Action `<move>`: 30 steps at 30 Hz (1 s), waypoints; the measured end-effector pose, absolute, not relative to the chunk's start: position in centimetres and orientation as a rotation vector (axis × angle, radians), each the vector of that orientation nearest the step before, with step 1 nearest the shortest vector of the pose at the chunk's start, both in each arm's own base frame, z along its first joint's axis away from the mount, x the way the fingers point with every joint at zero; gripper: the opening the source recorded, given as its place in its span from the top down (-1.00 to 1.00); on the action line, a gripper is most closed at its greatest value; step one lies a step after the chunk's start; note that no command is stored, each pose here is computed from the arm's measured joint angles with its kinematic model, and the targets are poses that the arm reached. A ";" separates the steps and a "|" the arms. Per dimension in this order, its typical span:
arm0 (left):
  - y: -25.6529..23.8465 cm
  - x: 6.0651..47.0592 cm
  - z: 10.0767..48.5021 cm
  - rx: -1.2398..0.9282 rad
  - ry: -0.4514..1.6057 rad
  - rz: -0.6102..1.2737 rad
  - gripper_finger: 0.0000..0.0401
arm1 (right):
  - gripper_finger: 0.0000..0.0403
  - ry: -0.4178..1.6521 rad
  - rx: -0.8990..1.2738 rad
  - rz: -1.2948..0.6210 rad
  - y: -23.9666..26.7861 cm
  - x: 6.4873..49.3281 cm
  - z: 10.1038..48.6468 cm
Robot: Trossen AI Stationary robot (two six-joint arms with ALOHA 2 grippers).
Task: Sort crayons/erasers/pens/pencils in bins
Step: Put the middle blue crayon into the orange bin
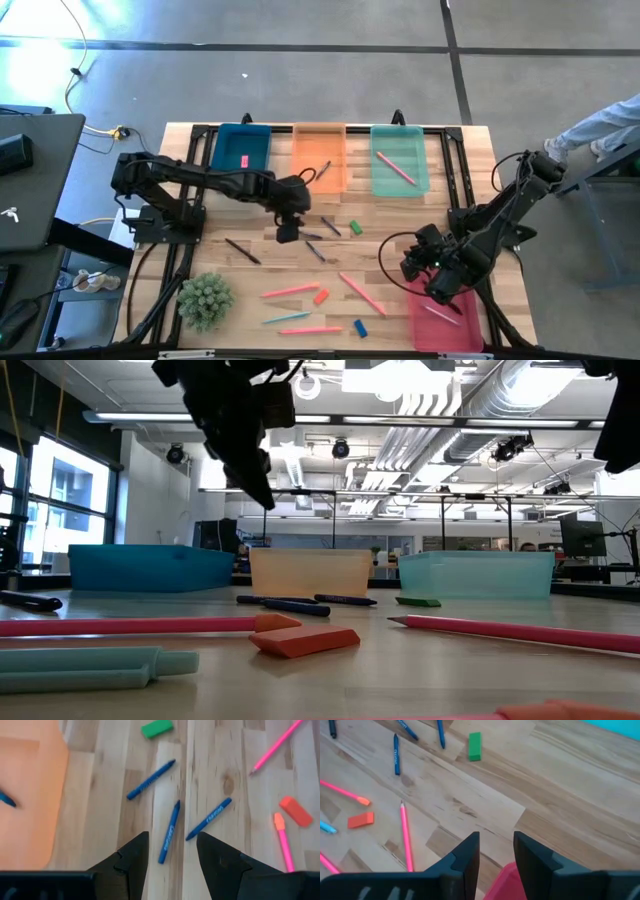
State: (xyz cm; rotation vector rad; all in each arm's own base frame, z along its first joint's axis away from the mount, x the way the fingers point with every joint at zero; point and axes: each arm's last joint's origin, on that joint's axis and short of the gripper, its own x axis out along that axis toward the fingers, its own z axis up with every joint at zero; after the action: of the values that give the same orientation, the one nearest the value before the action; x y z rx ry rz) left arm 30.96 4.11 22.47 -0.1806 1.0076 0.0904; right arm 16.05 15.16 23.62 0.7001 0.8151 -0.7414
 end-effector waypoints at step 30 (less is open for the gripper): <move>2.5 33.4 15.3 -0.056 1.228 0.116 0.23 | 0.44 0.814 0.702 -0.741 15.2 16.1 23.6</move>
State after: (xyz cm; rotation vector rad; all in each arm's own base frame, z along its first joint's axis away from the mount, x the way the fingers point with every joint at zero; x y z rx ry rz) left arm 33.38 2.46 15.29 -0.0557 1.2277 0.1162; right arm 16.07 15.17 23.61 0.7023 0.8143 -0.7412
